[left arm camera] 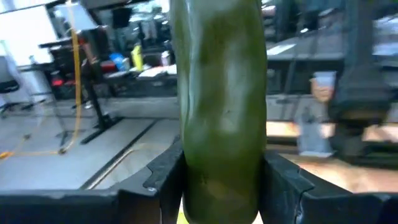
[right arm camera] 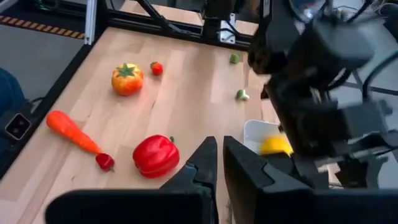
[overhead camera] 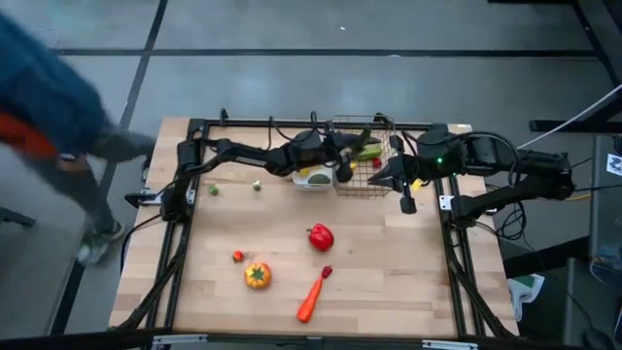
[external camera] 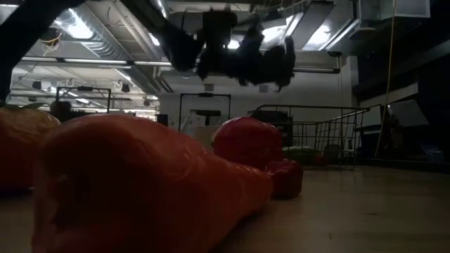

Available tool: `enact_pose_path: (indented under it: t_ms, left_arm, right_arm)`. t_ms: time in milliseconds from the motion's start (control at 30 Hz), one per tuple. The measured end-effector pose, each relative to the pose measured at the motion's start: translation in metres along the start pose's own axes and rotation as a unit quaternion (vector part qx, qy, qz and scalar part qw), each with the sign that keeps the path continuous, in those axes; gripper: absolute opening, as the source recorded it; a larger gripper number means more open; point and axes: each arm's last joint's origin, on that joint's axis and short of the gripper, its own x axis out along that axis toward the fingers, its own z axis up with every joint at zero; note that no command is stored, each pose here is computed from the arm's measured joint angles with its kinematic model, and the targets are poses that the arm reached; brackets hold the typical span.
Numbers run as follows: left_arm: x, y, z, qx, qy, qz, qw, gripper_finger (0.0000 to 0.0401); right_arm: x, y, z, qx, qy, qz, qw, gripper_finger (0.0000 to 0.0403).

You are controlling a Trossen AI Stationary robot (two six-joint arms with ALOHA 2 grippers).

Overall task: Sort produce into baskets
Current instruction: Put the green chili pepper into the gold wire basket, then put the red bell pepper into the gold wire basket

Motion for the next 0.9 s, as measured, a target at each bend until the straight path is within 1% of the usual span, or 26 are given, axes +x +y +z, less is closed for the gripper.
enact_pose_path:
  t_ms: [100, 267, 400, 533, 667, 767, 900]
  left_arm:
    - [0.007, 0.014, -0.017, -0.004, 0.01, 0.017, 1.0, 0.0159]
    - [0.014, 0.034, -0.034, -0.051, 0.022, 0.04, 0.998, 0.016]
    - [0.015, 0.043, -0.037, -0.061, 0.027, 0.05, 0.997, 0.016]
    - [0.015, 0.047, -0.038, -0.053, 0.03, 0.053, 0.997, 0.016]
    - [0.014, 0.046, -0.043, -0.047, 0.056, 0.051, 0.996, 0.0162]
    - [0.014, 0.046, -0.044, -0.047, 0.065, 0.05, 0.996, 0.0177]
    - [0.014, 0.046, -0.044, -0.047, 0.064, 0.05, 0.996, 0.021]
  right_arm:
    - [-0.001, 0.0, 0.0, 0.0, -0.002, -0.001, 1.0, 0.0028]
    - [0.0, -0.001, 0.0, 0.0, 0.0, -0.009, 1.0, 0.0028]
    - [0.0, -0.001, 0.0, 0.0, 0.001, -0.01, 1.0, 0.0028]
    - [0.0, -0.001, 0.0, 0.0, 0.001, -0.01, 1.0, 0.0028]
    - [0.0, -0.001, 0.0, 0.0, 0.001, -0.01, 1.0, 0.0028]
    - [0.0, -0.001, 0.0, 0.0, 0.001, -0.01, 1.0, 0.0028]
    - [0.0, -0.001, 0.0, 0.0, 0.001, -0.011, 1.0, 0.0028]
